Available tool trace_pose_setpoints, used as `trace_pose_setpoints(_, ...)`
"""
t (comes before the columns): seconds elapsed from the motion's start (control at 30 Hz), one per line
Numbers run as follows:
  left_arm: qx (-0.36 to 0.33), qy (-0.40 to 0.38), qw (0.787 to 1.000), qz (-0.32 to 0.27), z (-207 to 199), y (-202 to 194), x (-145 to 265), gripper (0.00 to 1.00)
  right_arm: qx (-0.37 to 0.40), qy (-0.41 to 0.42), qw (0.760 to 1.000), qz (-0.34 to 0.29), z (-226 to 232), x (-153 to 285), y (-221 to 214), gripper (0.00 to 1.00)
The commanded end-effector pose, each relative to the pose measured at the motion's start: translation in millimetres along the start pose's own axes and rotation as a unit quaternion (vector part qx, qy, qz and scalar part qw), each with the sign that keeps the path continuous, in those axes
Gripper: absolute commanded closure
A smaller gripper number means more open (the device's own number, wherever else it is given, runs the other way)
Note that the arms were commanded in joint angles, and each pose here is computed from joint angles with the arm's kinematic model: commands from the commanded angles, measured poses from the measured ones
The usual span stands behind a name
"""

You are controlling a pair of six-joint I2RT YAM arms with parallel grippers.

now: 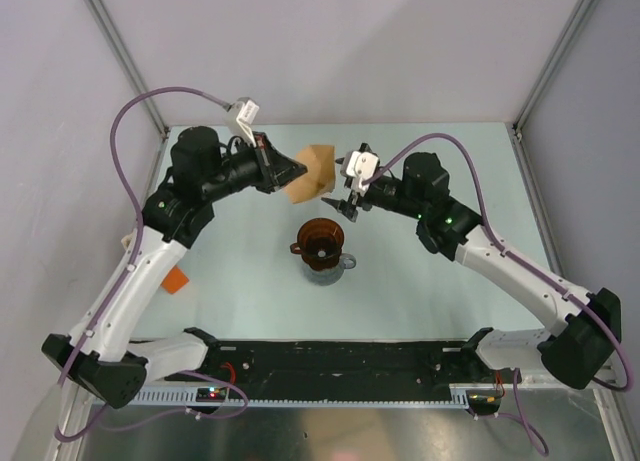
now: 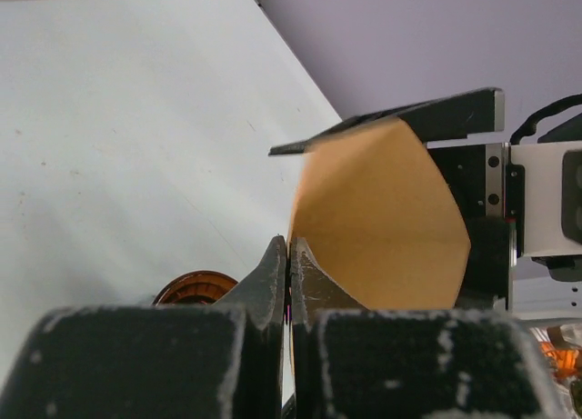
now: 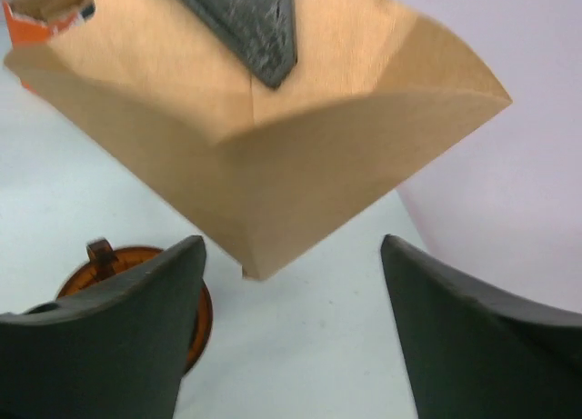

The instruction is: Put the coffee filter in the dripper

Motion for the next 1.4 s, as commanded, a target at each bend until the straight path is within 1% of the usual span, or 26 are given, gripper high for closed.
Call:
trace_pose_setpoints(0.0, -0.026, 0.015, 0.999, -0.039, -1.2, 3.1, 14.4, 1.0, 0.005, 0.02, 1.0, -0.003, 5.3, 18.9, 10.8, 0.09)
trace_pose_setpoints(0.13, -0.039, 0.036, 0.999, -0.012, 6.6, -15.5, 18.6, 1.0, -0.053, 0.053, 0.997, 0.032, 13.8, 48.2, 4.2, 0.05)
trace_pose_setpoints(0.27, -0.045, 0.037, 0.998, 0.037, 11.5, -42.4, 18.1, 1.0, -0.126, 0.058, 0.988, 0.06, 15.3, 75.7, 1.5, 0.05)
trace_pose_setpoints(0.37, -0.059, 0.046, 0.995, 0.063, 15.9, -59.6, 14.6, 1.0, -0.169, 0.054, 0.981, 0.078, 13.5, 90.1, 0.0, 0.05)
trace_pose_setpoints(0.47, -0.07, 0.066, 0.992, 0.077, 23.7, -69.5, 8.5, 1.0, -0.191, 0.052, 0.976, 0.091, 12.3, 98.3, -2.1, 0.07)
trace_pose_setpoints(0.57, -0.082, 0.093, 0.989, 0.083, 33.3, -69.6, -3.5, 1.0, -0.198, 0.049, 0.974, 0.098, 11.1, 102.6, -3.8, 0.09)
trace_pose_setpoints(0.7, -0.089, 0.116, 0.984, 0.104, 46.0, -73.3, -21.9, 1.0, -0.202, 0.047, 0.973, 0.102, 8.0, 102.0, -6.5, 0.15)
trace_pose_setpoints(0.87, -0.086, 0.127, 0.978, 0.143, 59.7, -89.9, -37.6, 1.0, -0.21, 0.054, 0.97, 0.106, 1.7, 96.9, -7.8, 0.29)
trace_pose_setpoints(0.9, -0.086, 0.127, 0.977, 0.148, 61.1, -92.1, -38.9, 0.98, -0.211, 0.056, 0.97, 0.107, 0.4, 96.2, -7.8, 0.32)
trace_pose_setpoints(0.93, -0.087, 0.126, 0.976, 0.152, 62.1, -94.2, -39.9, 0.93, -0.213, 0.059, 0.969, 0.108, -0.3, 94.9, -8.5, 0.34)
trace_pose_setpoints(1.0, -0.089, 0.121, 0.976, 0.156, 61.5, -95.0, -40.5, 0.74, -0.217, 0.066, 0.968, 0.109, -1.4, 92.4, -9.1, 0.38)
trace_pose_setpoints(1.03, -0.09, 0.116, 0.977, 0.156, 60.1, -94.0, -40.0, 0.6, -0.217, 0.07, 0.967, 0.109, -2.4, 91.3, -7.2, 0.4)
trace_pose_setpoints(1.07, -0.091, 0.105, 0.978, 0.153, 56.5, -91.1, -37.6, 0.5, -0.22, 0.077, 0.966, 0.113, -1.9, 88.1, -7.6, 0.41)
trace_pose_setpoints(1.1, -0.09, 0.094, 0.98, 0.147, 53.2, -87.2, -34.9, 0.4, -0.219, 0.083, 0.965, 0.117, -3.4, 85.8, -4.7, 0.43)
trace_pose_setpoints(1.17, -0.08, 0.073, 0.986, 0.126, 46.9, -74.9, -25.7, 0.26, -0.226, 0.103, 0.959, 0.134, -3.3, 76.5, -4.3, 0.46)
trace_pose_setpoints(1.23, -0.072, 0.047, 0.991, 0.1, 40.1, -61.8, -13.0, 0.14, -0.228, 0.121, 0.955, 0.147, -3.5, 67.5, -3.1, 0.49)
trace_pose_setpoints(1.27, -0.072, 0.039, 0.993, 0.084, 37.2, -54.1, -4.8, 0.1, -0.228, 0.132, 0.952, 0.154, -1.3, 63.6, -2.5, 0.51)
trace_pose_setpoints(1.3, -0.074, 0.035, 0.994, 0.068, 34.7, -47.7, 2.1, 0.06, -0.222, 0.139, 0.952, 0.161, -1.3, 58.2, -2.6, 0.53)
trace_pose_setpoints(1.37, -0.071, 0.036, 0.996, 0.031, 34.0, -34.0, 18.1, 0.03, -0.211, 0.154, 0.95, 0.172, 2.8, 47.4, -3.2, 0.57)
Point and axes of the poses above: each gripper's point midway between its finger pads, its own x axis back along the fingers, its own z axis along the line the jaws close on, y = z × x, the point moved 8 cm from there along x, back along the fingers, and after that the axes turned 6 degrees about x, right-handed, at the moved point
